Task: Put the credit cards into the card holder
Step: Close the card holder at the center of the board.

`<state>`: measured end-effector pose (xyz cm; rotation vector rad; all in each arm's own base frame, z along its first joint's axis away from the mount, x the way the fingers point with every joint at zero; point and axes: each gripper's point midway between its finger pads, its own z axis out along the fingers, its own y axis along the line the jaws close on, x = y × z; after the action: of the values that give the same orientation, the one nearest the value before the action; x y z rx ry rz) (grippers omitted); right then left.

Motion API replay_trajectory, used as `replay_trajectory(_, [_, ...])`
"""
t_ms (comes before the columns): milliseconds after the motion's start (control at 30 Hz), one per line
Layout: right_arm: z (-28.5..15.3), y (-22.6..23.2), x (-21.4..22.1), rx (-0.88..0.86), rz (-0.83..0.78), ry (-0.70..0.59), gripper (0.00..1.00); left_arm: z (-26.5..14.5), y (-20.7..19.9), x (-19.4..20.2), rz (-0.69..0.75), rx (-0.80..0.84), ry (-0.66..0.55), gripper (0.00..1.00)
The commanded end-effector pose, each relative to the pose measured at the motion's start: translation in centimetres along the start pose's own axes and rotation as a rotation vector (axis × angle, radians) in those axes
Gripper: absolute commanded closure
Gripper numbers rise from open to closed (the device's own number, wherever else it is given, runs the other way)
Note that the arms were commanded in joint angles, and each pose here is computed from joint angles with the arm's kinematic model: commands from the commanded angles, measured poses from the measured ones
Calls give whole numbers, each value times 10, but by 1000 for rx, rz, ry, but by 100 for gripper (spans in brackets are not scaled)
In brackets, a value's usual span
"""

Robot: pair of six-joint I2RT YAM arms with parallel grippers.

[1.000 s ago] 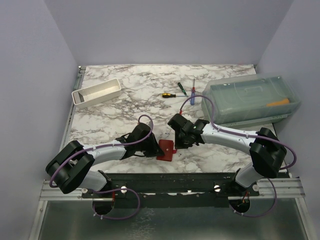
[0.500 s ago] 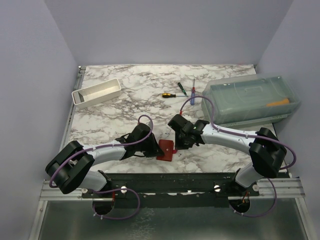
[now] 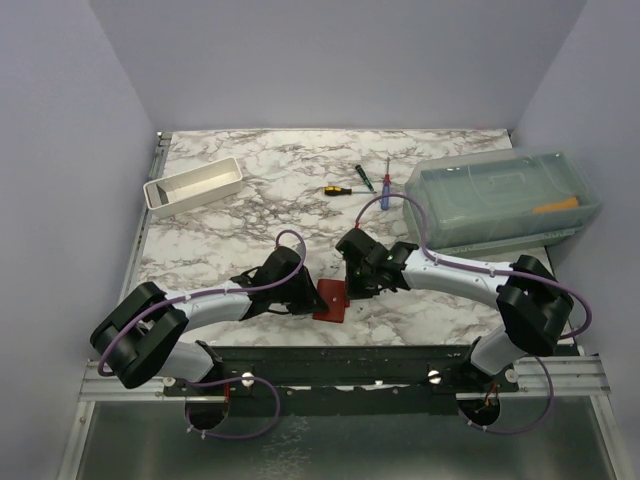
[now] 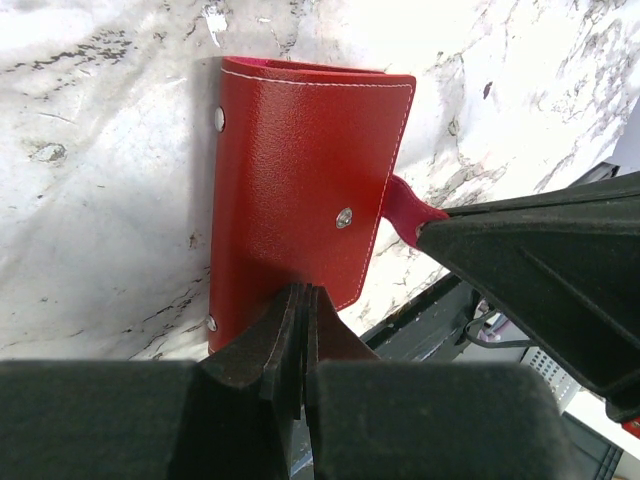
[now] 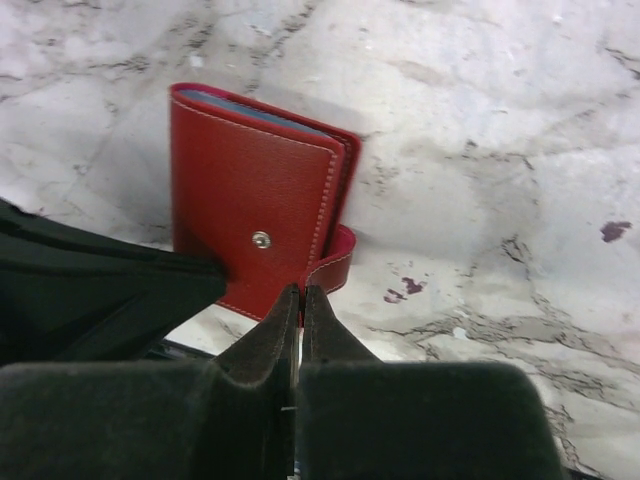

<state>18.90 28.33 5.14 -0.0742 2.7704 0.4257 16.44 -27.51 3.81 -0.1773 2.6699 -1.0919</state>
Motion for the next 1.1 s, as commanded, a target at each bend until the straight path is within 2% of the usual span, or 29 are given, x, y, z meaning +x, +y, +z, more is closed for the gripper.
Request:
replay_trajectory(0, [3,22,-8,-101,-45,-12,100,-3,6,6,2,-13,16,94])
replay_trajectory(333, [26,21,-1,-48,-71,66,100,-5,5,6,5,-9,13,94])
replay_trajectory(733, [35,10,0,30,-69,77,100,-4,5,6,6,-9,14,95])
replay_trajectory(800, [35,10,0,28,-66,79,96,-4,4,6,6,-9,15,95])
replay_trajectory(867, [33,13,1,11,-61,78,87,-4,5,6,5,-9,15,95])
replay_trajectory(1067, [22,23,-4,-56,-35,43,82,-4,5,6,6,-10,18,95])
